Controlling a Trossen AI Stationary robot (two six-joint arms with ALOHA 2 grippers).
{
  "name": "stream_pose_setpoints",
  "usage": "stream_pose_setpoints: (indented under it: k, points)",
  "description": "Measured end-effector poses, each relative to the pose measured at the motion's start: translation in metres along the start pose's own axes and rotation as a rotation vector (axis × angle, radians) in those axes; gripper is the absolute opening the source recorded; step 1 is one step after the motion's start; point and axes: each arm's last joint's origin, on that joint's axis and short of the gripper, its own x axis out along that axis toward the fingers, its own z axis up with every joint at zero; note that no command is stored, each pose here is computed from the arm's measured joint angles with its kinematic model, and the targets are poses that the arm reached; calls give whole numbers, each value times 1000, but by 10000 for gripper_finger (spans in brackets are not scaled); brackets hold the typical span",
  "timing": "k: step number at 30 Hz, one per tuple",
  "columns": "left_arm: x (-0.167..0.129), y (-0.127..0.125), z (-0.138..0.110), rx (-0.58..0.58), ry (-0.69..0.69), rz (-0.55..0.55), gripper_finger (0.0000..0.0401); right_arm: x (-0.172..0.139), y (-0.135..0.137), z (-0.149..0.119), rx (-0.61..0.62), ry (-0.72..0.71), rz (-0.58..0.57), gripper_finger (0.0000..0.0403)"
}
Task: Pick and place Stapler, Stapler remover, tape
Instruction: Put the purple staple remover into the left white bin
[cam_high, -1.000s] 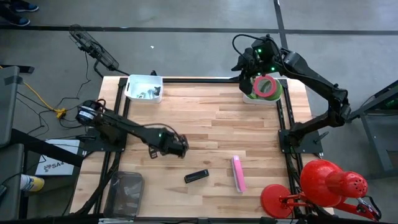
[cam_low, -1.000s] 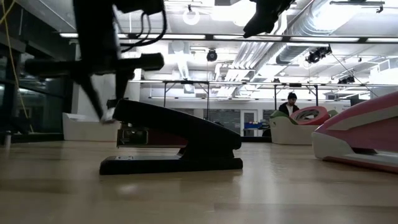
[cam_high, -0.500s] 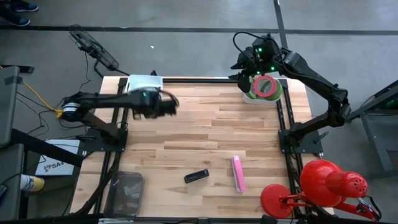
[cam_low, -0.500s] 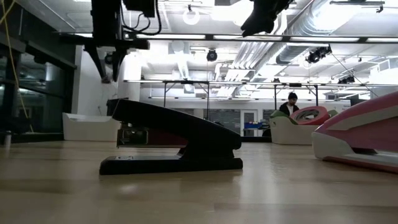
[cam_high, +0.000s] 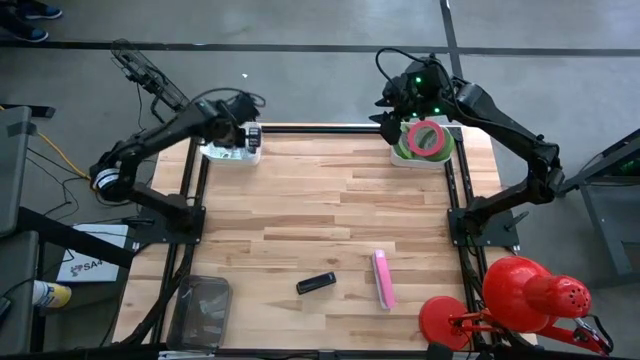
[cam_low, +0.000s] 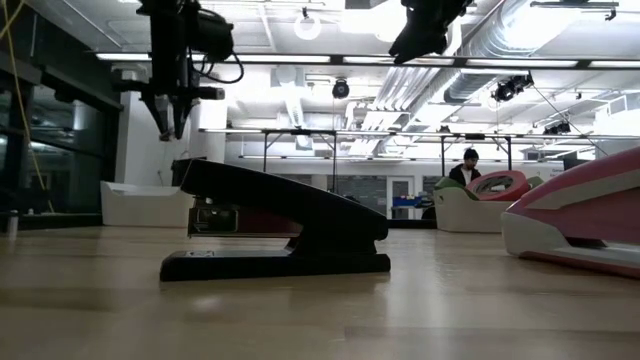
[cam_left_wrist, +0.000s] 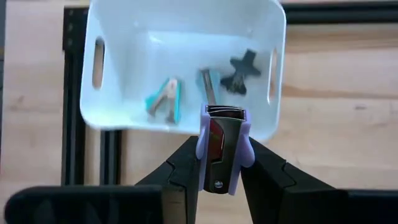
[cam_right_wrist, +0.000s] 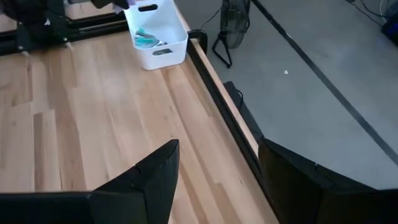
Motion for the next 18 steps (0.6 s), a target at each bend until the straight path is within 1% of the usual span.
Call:
stream_pose_setpoints:
  k: [3,9,13,18]
  points:
    - [6,11,14,15,-10,2,88,0,0,0,20,0,0,210]
    - [18,32,38,-24,-22,3,88,0,-1,0,66,6,-38,210]
    - [32,37,50,-35,-9,-1,88,0,-2,0,70,11,-69,210]
    - [57,33,61,-13,16,18,88,0,-3,-1,95,15,-101,210]
